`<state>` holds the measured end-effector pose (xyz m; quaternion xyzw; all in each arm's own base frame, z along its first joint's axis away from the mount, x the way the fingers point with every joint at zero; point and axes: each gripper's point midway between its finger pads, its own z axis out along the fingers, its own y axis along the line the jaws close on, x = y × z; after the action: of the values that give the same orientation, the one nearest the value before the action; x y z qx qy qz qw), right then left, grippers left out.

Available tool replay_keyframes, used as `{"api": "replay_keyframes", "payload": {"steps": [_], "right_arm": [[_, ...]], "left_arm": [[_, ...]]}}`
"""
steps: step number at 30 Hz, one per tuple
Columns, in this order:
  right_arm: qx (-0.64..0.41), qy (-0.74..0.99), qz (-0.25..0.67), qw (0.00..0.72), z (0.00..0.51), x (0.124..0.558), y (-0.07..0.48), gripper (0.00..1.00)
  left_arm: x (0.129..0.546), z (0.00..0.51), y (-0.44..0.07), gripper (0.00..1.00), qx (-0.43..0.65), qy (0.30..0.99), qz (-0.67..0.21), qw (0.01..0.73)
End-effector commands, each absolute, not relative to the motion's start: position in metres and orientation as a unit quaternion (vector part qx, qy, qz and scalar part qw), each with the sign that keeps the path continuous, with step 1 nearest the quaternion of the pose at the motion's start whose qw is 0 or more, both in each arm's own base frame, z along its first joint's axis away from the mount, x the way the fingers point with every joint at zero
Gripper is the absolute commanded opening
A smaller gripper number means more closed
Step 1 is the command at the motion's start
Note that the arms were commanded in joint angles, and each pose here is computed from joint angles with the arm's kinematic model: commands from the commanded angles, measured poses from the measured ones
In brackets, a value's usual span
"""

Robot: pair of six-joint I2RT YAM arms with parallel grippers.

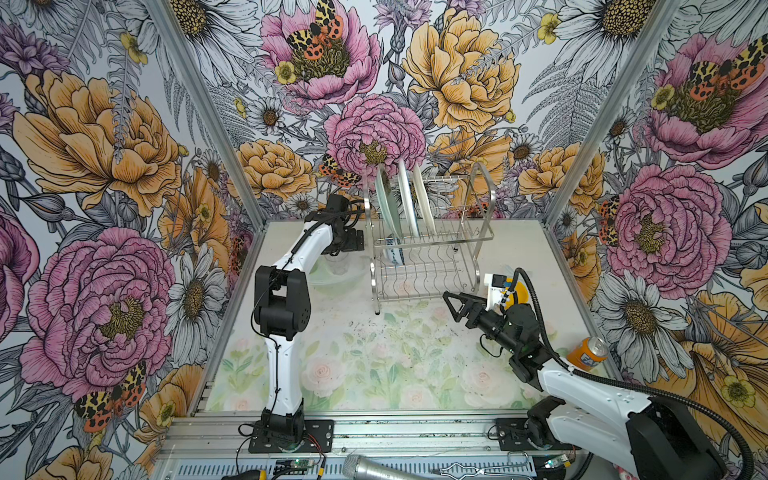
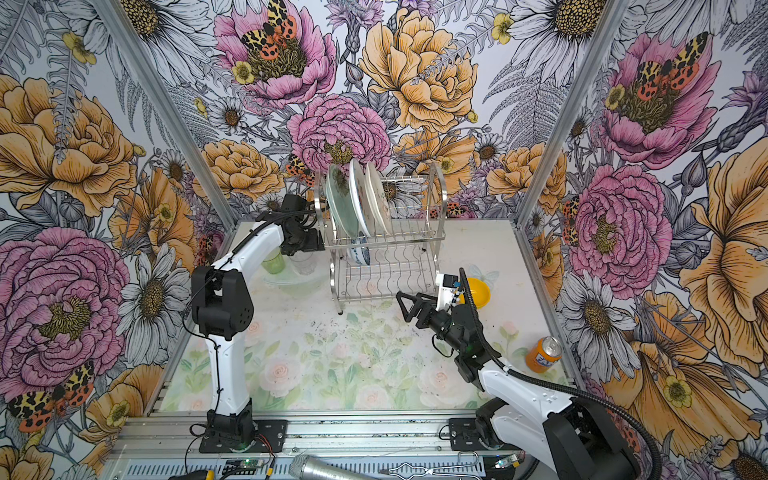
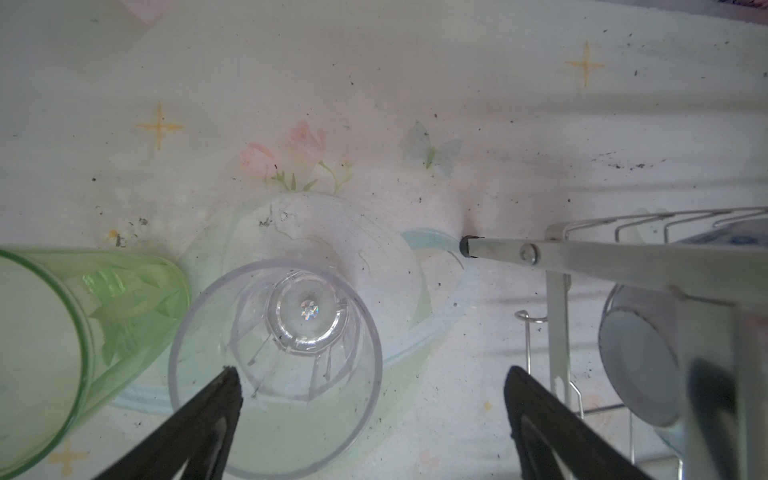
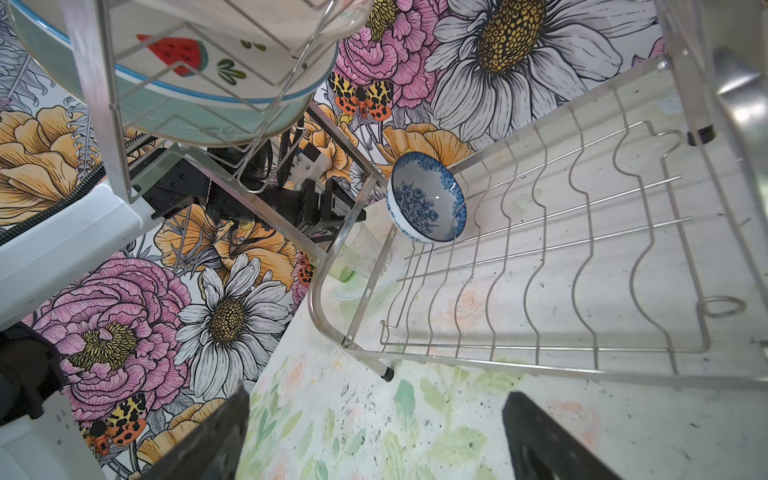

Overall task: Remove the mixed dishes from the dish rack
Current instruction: 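Lower the clear glass onto the table beside the green glass and open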

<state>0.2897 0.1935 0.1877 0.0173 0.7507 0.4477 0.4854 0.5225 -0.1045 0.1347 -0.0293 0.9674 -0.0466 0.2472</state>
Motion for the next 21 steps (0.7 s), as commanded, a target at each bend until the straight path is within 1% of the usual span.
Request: {"api": "replay_keyframes", "payload": {"steps": [1, 5, 8, 13, 18, 21], "right_arm": [[0.023, 0.746, 0.433, 0.505, 0.197, 0.297, 0.188, 0.99], [0.06, 0.749, 0.414, 0.513, 0.188, 0.3, 0.169, 0.99], [0.061, 0.751, 0.405, 0.518, 0.186, 0.297, 0.163, 0.99], [0.027, 0.76, 0.389, 0.52, 0.187, 0.295, 0.166, 0.99], [-0.024, 0.766, 0.392, 0.509, 0.191, 0.291, 0.18, 0.99], [-0.045, 0.781, 0.367, 0.504, 0.189, 0.29, 0.183, 0.99]], "left_arm": [[0.52, 0.17, -0.106, 0.99, -0.024, 0.958, -0.065, 0.278], [0.515, 0.181, -0.107, 0.99, -0.021, 0.955, -0.067, 0.287], [0.508, 0.186, -0.104, 0.99, -0.022, 0.955, -0.056, 0.291], [0.494, 0.193, -0.107, 0.99, -0.016, 0.953, -0.017, 0.303], [0.485, 0.184, -0.095, 0.99, -0.035, 0.952, 0.01, 0.305], [0.479, 0.186, -0.095, 0.99, -0.046, 0.947, 0.0, 0.319]]}}
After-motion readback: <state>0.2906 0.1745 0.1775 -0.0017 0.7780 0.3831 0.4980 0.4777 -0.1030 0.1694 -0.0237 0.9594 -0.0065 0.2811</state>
